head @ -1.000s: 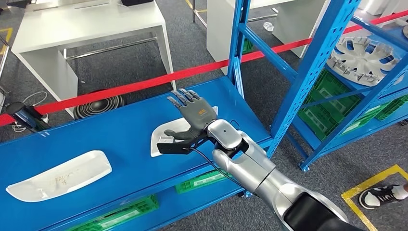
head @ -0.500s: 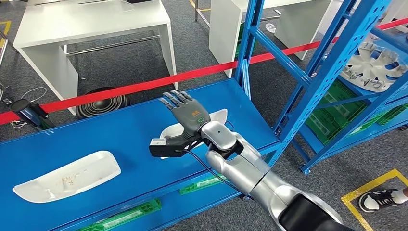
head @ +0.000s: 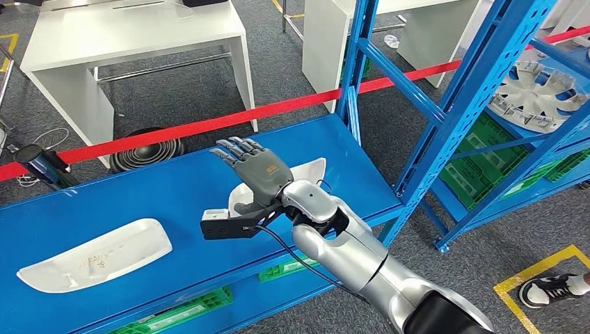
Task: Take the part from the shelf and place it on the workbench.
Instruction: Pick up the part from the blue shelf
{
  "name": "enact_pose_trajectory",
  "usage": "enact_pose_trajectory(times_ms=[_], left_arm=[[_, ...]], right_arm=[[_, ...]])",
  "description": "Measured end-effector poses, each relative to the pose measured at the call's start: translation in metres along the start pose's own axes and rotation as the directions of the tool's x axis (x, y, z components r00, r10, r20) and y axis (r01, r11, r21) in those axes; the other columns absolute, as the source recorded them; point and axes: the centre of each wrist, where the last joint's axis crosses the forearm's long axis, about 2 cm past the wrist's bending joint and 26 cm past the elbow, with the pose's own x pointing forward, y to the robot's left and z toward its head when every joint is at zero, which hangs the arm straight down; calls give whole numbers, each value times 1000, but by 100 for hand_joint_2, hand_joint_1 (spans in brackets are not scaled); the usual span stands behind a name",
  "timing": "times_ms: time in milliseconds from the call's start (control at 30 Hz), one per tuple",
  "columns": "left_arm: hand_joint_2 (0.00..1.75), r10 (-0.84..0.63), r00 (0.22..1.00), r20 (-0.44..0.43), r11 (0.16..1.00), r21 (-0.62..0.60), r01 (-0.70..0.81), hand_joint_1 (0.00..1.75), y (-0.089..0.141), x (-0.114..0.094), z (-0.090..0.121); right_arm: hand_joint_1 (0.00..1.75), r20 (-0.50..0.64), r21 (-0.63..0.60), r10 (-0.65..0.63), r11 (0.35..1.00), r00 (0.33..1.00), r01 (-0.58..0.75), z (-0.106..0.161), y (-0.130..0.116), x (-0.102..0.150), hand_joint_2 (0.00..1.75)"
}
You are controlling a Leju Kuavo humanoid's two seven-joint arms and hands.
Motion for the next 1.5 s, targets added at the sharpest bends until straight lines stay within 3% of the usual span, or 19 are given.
enact_pose_trajectory(times_ms=[133, 400, 1267, 1400, 1500], left_arm=[[0, -4, 1000, -2, 1000, 1, 4, 0, 0, 0, 0], [0, -10, 1000, -7, 1000, -1, 10, 0, 0, 1, 0], [0, -26, 1000, -1, 1000, 2, 26, 0, 0, 3, 0], [0, -27, 1000, 0, 1000, 2, 27, 0, 0, 4, 1], [0, -28, 1000, 1, 1000, 2, 28, 0, 0, 4, 1]], right_arm=[[0, -3, 20, -13, 1000, 1000, 13, 1, 4, 1, 175], [0, -70, 146, -70, 986, 995, 79, 6, 36, -3, 175], [0, -236, 263, -69, 956, 969, 132, 20, 80, -29, 175], [175, -263, 270, -72, 952, 962, 144, 21, 85, -32, 175], [175, -278, 279, -72, 948, 958, 152, 22, 88, -33, 175]])
